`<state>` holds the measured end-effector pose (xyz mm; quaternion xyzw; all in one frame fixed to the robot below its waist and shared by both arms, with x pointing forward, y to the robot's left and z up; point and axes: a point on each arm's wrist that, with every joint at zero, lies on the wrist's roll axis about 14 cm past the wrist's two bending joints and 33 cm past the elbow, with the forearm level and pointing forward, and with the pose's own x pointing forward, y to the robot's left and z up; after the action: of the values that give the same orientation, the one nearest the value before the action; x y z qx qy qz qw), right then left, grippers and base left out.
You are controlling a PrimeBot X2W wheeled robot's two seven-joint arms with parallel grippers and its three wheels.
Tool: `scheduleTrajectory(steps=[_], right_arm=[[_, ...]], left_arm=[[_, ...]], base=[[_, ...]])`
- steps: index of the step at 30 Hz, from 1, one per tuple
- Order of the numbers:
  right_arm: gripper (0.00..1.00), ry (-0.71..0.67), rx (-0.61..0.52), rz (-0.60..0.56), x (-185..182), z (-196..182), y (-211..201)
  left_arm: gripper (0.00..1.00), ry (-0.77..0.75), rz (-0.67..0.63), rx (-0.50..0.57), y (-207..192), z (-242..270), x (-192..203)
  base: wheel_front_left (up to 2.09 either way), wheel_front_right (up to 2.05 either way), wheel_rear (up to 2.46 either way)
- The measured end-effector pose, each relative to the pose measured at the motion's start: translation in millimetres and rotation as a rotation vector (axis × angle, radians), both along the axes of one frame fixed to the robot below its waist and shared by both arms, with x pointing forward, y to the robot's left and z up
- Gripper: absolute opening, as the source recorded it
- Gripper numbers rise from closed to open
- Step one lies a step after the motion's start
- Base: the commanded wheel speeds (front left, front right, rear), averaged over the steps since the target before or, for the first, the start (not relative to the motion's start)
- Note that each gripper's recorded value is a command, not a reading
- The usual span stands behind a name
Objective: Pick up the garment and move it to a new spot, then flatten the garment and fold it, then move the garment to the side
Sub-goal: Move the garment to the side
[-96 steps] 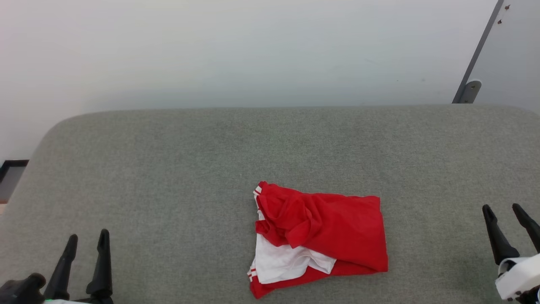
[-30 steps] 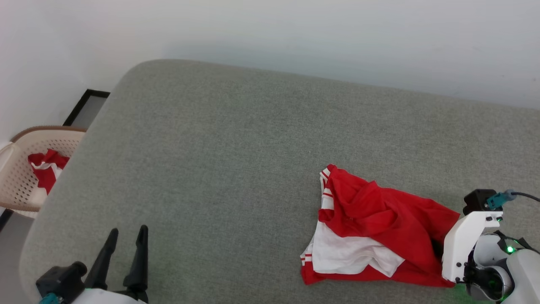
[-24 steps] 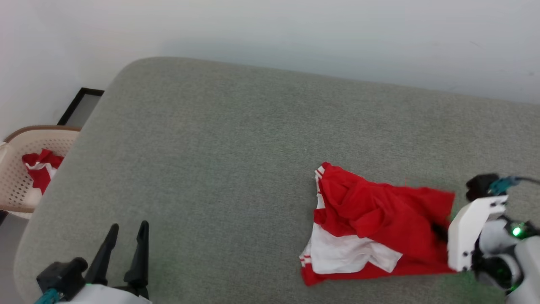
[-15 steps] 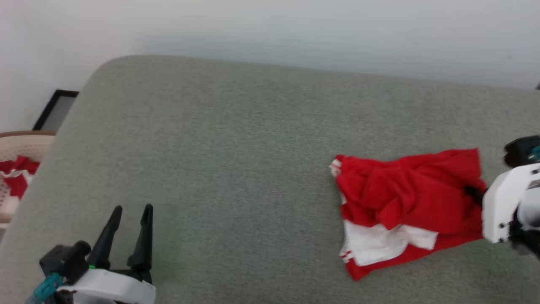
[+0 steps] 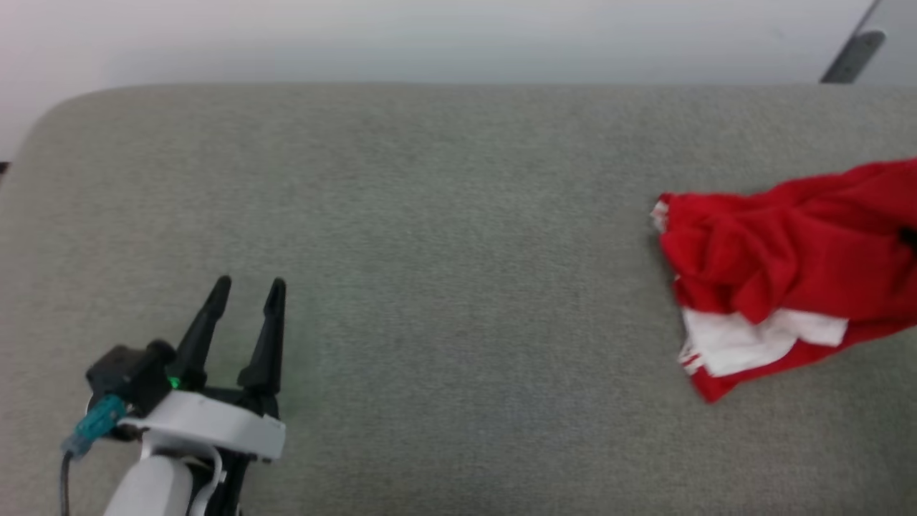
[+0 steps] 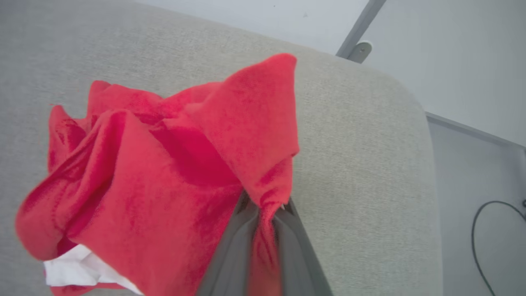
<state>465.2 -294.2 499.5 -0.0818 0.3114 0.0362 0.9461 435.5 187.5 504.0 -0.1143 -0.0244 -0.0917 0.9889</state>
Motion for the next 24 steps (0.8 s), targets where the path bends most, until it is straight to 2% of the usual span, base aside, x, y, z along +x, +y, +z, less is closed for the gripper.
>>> scheduleTrajectory(steps=[16, 24], right_arm=[[0.0, -0.091, -0.312, -0.161, 10, 33, -129], [0.0, -0.056, -0.406, -0.204, 10, 14, -166]], left_arm=[[1.0, 0.02, -0.207, -0.004, -76, -26, 62], [1.0, 0.058, -0.259, -0.016, -96, -50, 77]], base=[[0.0, 0.0, 0.0], [0.0, 0.0, 0.0]])
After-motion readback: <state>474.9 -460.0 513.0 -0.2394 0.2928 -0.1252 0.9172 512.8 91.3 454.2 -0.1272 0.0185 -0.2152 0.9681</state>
